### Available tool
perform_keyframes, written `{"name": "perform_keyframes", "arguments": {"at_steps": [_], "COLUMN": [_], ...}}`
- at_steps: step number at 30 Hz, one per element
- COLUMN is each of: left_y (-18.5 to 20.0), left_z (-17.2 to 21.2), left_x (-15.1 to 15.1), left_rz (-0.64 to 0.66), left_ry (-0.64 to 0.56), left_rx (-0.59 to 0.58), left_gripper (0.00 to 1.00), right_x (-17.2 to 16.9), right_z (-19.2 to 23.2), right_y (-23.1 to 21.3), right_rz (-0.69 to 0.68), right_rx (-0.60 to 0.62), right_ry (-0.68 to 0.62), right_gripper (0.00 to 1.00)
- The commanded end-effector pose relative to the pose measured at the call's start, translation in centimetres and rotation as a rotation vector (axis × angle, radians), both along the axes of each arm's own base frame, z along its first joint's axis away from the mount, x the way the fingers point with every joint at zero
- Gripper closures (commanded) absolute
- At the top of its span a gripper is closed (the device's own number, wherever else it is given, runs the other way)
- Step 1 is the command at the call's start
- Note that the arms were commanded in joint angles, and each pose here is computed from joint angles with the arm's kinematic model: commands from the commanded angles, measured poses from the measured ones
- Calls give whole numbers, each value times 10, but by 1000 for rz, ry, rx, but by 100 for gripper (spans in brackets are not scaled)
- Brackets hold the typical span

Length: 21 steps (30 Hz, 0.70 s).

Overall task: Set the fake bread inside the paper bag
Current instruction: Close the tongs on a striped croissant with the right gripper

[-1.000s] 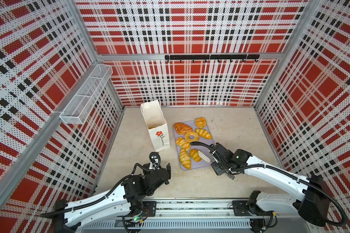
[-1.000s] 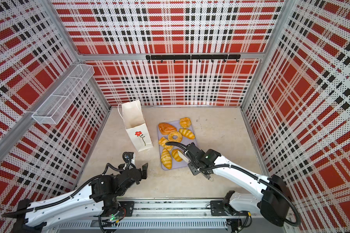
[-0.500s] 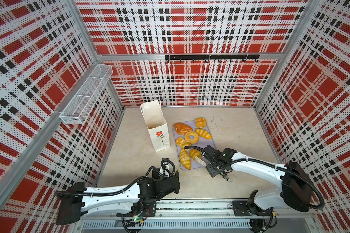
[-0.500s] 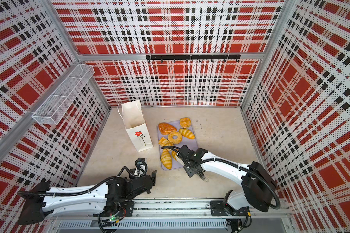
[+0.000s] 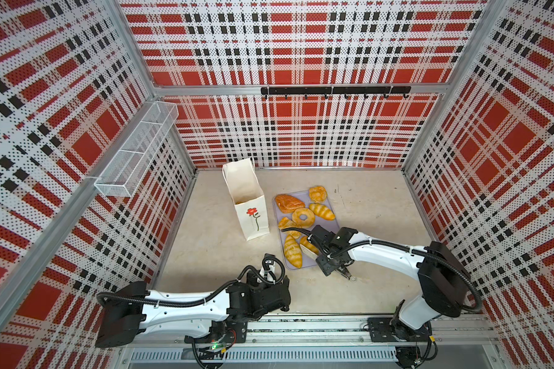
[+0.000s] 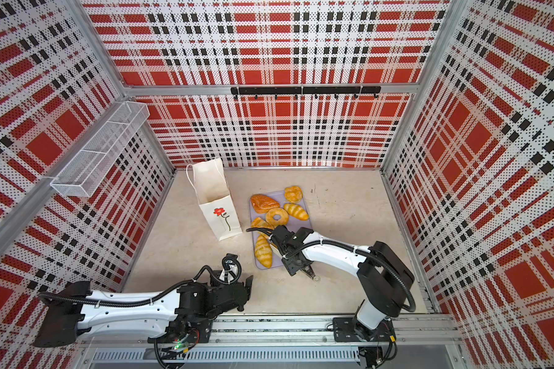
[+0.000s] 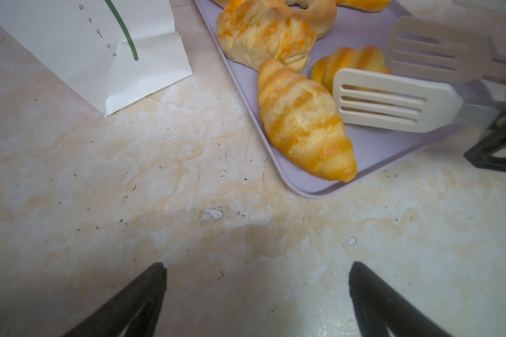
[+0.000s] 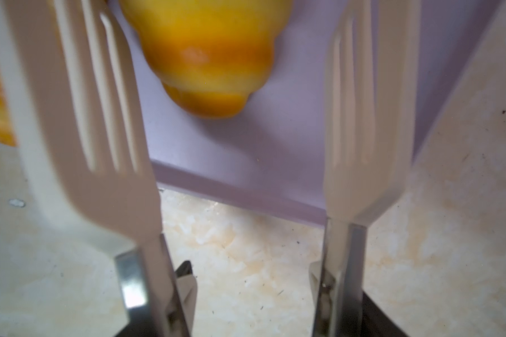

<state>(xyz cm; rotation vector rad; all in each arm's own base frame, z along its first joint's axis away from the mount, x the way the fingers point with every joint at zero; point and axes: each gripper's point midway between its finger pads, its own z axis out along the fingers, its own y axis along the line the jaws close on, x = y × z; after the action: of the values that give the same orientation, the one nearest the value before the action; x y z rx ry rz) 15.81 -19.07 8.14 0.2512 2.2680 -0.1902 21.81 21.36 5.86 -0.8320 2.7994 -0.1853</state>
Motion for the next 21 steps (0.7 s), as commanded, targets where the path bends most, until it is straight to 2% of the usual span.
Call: {"name": "perform_keyframes", "arguments": {"at_steps": [1, 4, 11, 21], "left_y": [-9, -8, -5, -5], "left_z": [10, 10, 17, 31], "left_x": [-1, -3, -8, -19], "left_rz": [0, -5, -14, -26], "left_ry": [-3, 4, 7, -25], "left_rx": [-49, -55, -77, -141], "left_gripper": [1, 1, 1, 1], "right_x": [4, 4, -2, -12], "right_z": [5, 8, 14, 46], "right_y": [3, 1, -7, -5], "right_rz": [-16, -16, -7, -35], "right_rx": [-14, -24, -45, 134], "right_ry": [-10, -9, 6, -58], "right_gripper": [31, 36, 56, 59]}}
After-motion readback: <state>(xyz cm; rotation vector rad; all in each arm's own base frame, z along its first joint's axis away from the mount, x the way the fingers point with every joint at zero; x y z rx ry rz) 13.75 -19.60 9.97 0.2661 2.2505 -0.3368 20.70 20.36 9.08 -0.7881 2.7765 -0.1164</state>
